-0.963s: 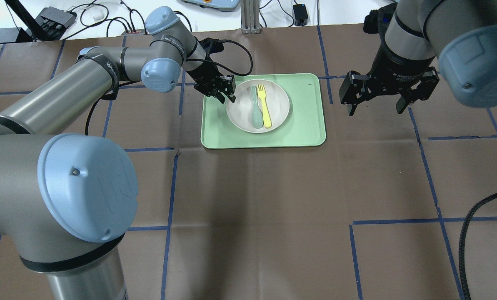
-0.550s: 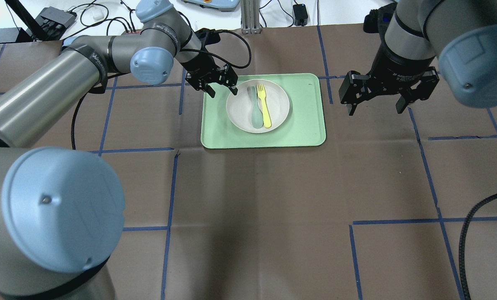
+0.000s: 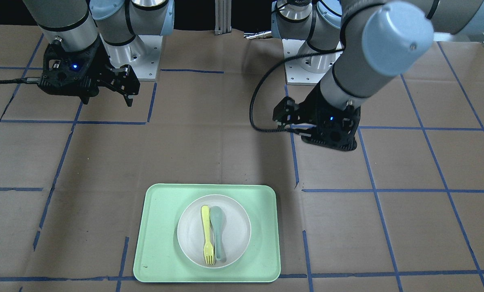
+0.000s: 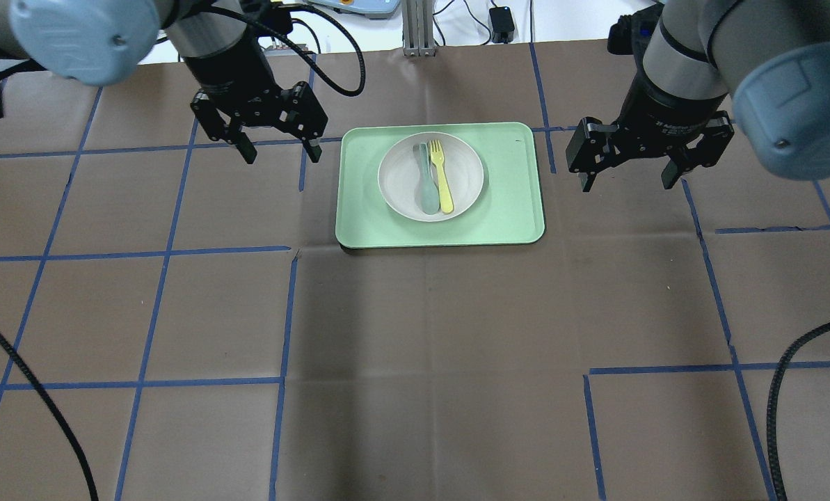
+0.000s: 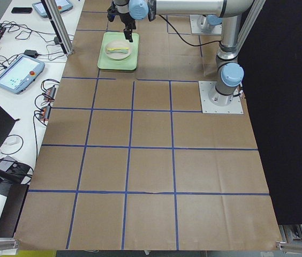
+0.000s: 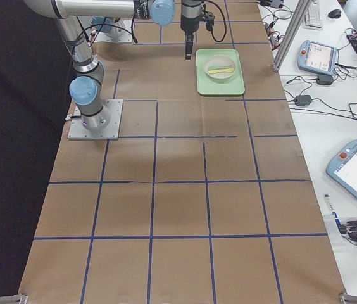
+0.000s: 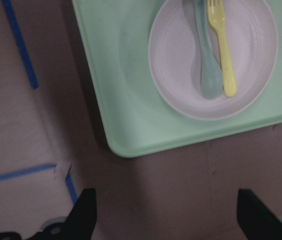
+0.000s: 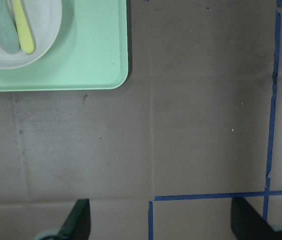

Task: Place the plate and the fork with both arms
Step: 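Raise the left gripper away from the tray while the right gripper moves toward the plate, then lower the right gripper over the yellow fork on the plate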

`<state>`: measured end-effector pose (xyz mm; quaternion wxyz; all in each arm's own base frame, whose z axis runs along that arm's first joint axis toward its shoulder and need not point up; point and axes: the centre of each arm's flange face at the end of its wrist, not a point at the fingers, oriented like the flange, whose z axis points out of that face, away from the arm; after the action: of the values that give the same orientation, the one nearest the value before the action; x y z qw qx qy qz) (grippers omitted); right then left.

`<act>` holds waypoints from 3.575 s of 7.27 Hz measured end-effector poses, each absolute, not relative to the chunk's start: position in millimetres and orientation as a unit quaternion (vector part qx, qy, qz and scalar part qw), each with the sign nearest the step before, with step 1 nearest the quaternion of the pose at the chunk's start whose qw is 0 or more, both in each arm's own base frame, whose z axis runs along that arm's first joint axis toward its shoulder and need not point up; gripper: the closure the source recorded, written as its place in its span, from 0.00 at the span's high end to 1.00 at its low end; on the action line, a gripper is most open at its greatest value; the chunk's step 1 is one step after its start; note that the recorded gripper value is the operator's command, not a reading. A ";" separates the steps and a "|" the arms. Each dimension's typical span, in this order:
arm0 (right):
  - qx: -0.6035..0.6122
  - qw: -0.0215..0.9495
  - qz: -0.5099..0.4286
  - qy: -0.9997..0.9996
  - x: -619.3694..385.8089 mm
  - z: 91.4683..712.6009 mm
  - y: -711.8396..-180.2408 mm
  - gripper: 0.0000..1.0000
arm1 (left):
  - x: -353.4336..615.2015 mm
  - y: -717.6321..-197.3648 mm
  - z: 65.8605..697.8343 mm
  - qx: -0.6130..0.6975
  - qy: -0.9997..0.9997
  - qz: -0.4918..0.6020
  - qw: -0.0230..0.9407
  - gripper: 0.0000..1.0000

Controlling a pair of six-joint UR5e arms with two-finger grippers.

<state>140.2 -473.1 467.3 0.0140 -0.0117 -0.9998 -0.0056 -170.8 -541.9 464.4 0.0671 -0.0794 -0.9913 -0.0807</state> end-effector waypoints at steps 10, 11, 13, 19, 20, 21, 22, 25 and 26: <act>-0.015 -0.008 -0.011 -1.000 201.0 445.0 -551.6 1.00 | -112.8 -428.8 468.9 -0.049 -0.995 -0.089 0.018 1.00; -0.016 -0.008 -0.006 -1.000 223.9 438.9 -571.8 1.00 | -112.7 -435.9 468.1 -0.050 -0.995 -0.090 0.018 1.00; -0.009 -0.010 0.009 -1.000 272.2 409.8 -614.3 1.00 | -115.6 -440.6 467.8 -0.052 -0.994 -0.090 0.020 1.00; -0.010 0.003 0.020 -1.000 313.8 297.7 -672.8 0.97 | -119.2 -439.4 467.1 -0.057 -0.994 -0.092 0.020 1.00; -0.010 0.008 0.018 -1.000 314.5 281.5 -677.5 0.90 | -119.2 -438.6 466.0 -0.057 -0.994 -0.093 0.019 1.00; -0.009 0.009 0.015 -1.000 315.6 266.6 -681.0 0.78 | -119.3 -438.0 464.2 -0.057 -0.994 -0.095 0.020 1.00; -0.008 0.009 0.012 -1.000 316.6 252.8 -683.7 0.69 | -119.4 -437.2 463.1 -0.056 -0.994 -0.096 0.020 1.00; -0.001 0.012 0.003 -1.000 327.0 233.3 -681.2 0.58 | -119.5 -434.7 461.5 -0.056 -0.994 -0.097 0.021 1.00; 0.001 0.013 0.000 -1.000 329.2 229.2 -680.3 0.55 | -119.6 -434.4 461.8 -0.057 -0.994 -0.096 0.020 1.00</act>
<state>329.2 -680.3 229.2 0.0130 0.0013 -0.9999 0.0000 -119.6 -434.4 461.8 0.0205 -0.0565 -0.9936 -0.0960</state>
